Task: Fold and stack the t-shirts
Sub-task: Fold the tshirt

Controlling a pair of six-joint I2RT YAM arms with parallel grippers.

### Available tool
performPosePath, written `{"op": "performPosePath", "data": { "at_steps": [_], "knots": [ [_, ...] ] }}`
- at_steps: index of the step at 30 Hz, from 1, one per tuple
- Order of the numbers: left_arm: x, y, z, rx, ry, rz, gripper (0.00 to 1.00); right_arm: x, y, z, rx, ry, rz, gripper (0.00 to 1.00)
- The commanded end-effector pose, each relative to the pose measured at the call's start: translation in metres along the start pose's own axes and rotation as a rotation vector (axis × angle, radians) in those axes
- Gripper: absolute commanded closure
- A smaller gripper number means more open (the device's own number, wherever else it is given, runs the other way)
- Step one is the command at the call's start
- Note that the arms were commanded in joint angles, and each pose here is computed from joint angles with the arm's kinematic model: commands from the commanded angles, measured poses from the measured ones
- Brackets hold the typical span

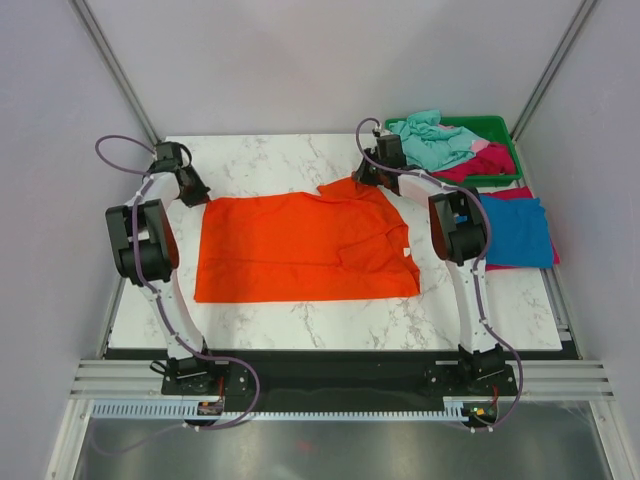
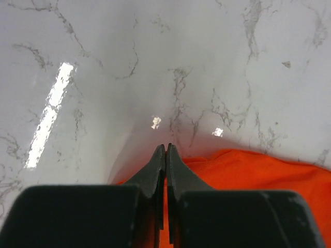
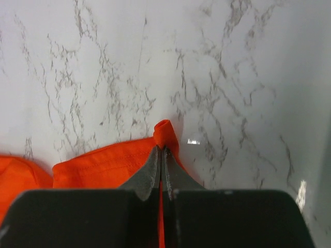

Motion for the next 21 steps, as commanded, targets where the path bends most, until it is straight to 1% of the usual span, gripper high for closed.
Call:
{"op": "performPosePath", "data": {
  "at_steps": [1,2,5,6,7,8,11,12,16,20,21],
  "knots": [
    [0.019,-0.044,-0.015,-0.061,0.019,-0.096,0.98,0.016,-0.040,0.024,0.049,-0.021,-0.002,1.00],
    [0.016,-0.052,-0.015,-0.065,0.019,-0.097,0.98,0.007,-0.044,0.020,0.042,-0.016,0.019,1.00],
    [0.015,-0.071,-0.016,-0.068,0.021,-0.126,0.98,0.012,-0.064,0.029,0.068,-0.019,0.007,1.00],
    [0.008,-0.072,-0.013,-0.062,0.018,-0.113,0.98,0.005,-0.068,0.027,0.062,-0.015,0.021,1.00],
    [0.006,-0.075,-0.011,-0.061,0.014,-0.114,0.98,0.012,-0.078,0.034,0.076,-0.021,0.005,1.00],
    [0.002,-0.081,-0.010,-0.062,0.014,-0.117,0.98,0.008,-0.082,0.033,0.073,-0.020,0.014,1.00],
    [-0.004,-0.089,-0.010,-0.076,0.013,-0.114,0.98,0.018,-0.101,0.045,0.100,-0.033,-0.012,1.00],
    [-0.010,-0.089,-0.009,-0.075,0.011,-0.103,0.98,0.015,-0.105,0.046,0.101,-0.038,-0.008,1.00],
    [-0.015,-0.104,-0.010,-0.088,0.019,-0.119,0.98,0.026,-0.134,0.061,0.133,-0.068,-0.050,1.00],
    [-0.023,-0.114,-0.007,-0.091,0.019,-0.128,0.98,0.023,-0.155,0.065,0.135,-0.075,-0.052,1.00],
    [-0.027,-0.115,-0.006,-0.088,0.021,-0.120,0.98,0.014,-0.158,0.061,0.124,-0.071,-0.036,1.00]
  ]
}}
Point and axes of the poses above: each gripper's point midway between its finger pads, its own y axis out along the fingers, its own z axis along the line the jaws close on, x = y × z, the point moved 7 cm from there along -y, back along the fingers, and after that the axes turned 5 degrees about y, right-handed, at the moved point
